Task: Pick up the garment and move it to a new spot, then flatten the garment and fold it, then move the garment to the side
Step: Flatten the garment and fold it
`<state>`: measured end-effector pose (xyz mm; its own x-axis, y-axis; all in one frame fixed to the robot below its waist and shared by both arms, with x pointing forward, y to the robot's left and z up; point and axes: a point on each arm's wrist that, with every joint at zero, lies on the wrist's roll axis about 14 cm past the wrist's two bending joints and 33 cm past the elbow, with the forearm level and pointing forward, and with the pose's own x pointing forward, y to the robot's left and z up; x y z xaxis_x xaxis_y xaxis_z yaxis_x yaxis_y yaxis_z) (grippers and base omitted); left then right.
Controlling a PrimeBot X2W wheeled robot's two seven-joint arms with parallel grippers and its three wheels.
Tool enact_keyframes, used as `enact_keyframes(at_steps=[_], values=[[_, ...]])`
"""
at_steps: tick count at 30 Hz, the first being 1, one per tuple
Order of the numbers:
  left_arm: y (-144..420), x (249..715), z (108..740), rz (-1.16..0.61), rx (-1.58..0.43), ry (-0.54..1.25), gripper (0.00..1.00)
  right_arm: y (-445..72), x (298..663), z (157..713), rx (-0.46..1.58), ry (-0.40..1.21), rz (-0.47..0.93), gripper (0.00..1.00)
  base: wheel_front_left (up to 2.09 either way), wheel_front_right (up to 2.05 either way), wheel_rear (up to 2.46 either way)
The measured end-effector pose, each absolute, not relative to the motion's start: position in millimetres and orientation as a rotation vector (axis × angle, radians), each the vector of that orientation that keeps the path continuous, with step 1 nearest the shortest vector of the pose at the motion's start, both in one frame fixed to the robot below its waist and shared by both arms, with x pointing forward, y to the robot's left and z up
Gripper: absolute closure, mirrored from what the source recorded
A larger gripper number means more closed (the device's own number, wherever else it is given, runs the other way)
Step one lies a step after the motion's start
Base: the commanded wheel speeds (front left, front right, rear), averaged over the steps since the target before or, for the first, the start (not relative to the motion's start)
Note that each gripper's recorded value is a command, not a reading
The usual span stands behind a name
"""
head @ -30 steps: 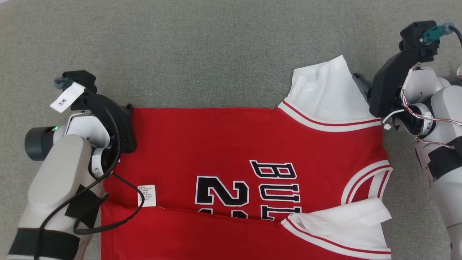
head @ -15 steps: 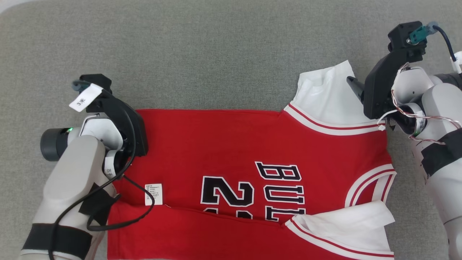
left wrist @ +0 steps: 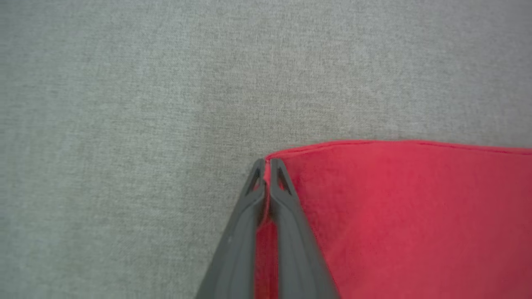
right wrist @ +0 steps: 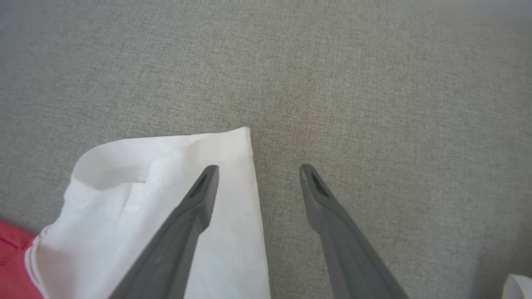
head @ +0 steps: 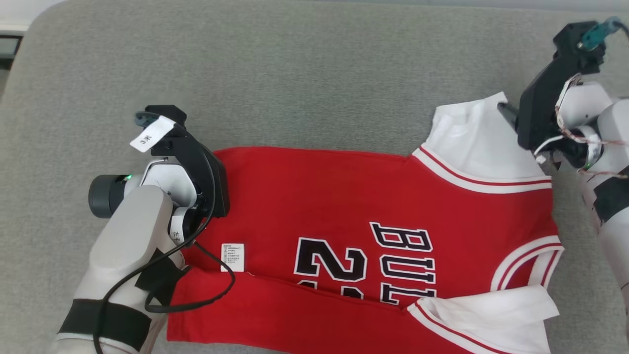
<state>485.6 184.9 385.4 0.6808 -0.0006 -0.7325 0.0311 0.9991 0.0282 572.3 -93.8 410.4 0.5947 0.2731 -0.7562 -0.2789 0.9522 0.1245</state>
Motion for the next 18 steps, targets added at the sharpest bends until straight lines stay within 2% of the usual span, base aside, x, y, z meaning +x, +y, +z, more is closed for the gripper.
enact_keyframes(at_steps=[6, 9, 11, 12, 13, 14, 16, 18], values=[[193, 483, 384, 0.001, 0.038, 0.819, 1.00, -82, 587, 417, 0.010, 0.870, 0.318, 0.01, 0.00, 0.00, 0.00], [194, 488, 384, -0.001, 0.038, 0.814, 1.00, -78, 582, 399, 0.008, 0.927, 0.315, 0.12, 0.00, 0.00, 0.00], [195, 488, 382, 0.002, 0.038, 0.817, 1.00, -76, 579, 391, 0.010, 0.954, 0.318, 0.32, 0.00, 0.00, 0.00], [194, 488, 381, 0.002, 0.036, 0.815, 1.00, -74, 578, 388, 0.009, 0.962, 0.321, 0.37, 0.00, 0.00, 0.00], [195, 488, 380, 0.003, 0.035, 0.819, 1.00, -74, 577, 387, 0.011, 0.968, 0.318, 0.56, 0.00, 0.00, 0.00], [195, 488, 380, 0.003, 0.035, 0.819, 1.00, -74, 577, 387, 0.011, 0.968, 0.318, 0.64, 0.00, 0.00, 0.00], [195, 490, 381, 0.004, 0.037, 0.817, 1.00, -74, 576, 385, 0.011, 0.976, 0.312, 1.00, 0.00, 0.00, 0.00], [195, 490, 381, 0.004, 0.038, 0.812, 1.00, -75, 576, 384, 0.010, 0.980, 0.310, 1.00, 0.00, 0.00, 0.00]])
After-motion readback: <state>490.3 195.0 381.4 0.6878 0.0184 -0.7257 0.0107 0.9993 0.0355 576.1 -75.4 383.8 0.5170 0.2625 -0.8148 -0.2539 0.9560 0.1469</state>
